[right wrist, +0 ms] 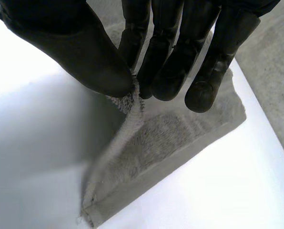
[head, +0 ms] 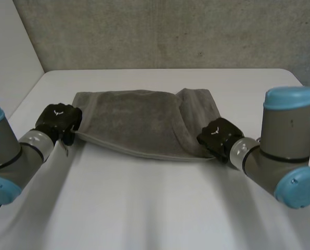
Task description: Fold the towel.
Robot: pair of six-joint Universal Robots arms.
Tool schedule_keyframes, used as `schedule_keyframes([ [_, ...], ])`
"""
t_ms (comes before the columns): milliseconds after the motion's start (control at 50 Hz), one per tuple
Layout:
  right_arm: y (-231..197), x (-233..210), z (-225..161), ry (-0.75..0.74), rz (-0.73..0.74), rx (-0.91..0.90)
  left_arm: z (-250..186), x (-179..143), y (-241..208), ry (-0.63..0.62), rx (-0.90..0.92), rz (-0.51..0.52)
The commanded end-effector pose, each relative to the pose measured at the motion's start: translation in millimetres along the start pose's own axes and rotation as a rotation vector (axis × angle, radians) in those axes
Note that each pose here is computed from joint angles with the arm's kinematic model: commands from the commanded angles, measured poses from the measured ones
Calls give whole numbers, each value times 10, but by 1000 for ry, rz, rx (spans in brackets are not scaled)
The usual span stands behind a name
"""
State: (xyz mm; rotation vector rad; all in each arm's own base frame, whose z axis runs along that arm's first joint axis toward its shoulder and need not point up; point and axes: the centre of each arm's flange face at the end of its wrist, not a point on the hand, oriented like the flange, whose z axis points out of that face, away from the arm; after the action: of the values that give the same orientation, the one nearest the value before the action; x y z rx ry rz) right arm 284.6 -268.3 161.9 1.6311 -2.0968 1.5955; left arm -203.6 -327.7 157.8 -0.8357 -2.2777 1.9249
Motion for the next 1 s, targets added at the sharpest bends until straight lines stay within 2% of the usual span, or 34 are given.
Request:
schedule_keyframes([
  [20, 124, -5, 76, 104, 17, 39, -6, -17, -9, -13, 20, -1],
  [100, 186, -24, 55, 144, 57, 30, -2, -36, -4, -19, 19, -3],
  [500, 312, -105, 63, 145, 124, 24, 34, -125, 17, -48, 25, -10],
  [760, 368, 72, 215, 192, 349, 59, 33, -128, 13, -50, 26, -10],
  [1000, 415, 1, 314, 170, 401, 40, 33, -126, 12, -48, 27, -10],
])
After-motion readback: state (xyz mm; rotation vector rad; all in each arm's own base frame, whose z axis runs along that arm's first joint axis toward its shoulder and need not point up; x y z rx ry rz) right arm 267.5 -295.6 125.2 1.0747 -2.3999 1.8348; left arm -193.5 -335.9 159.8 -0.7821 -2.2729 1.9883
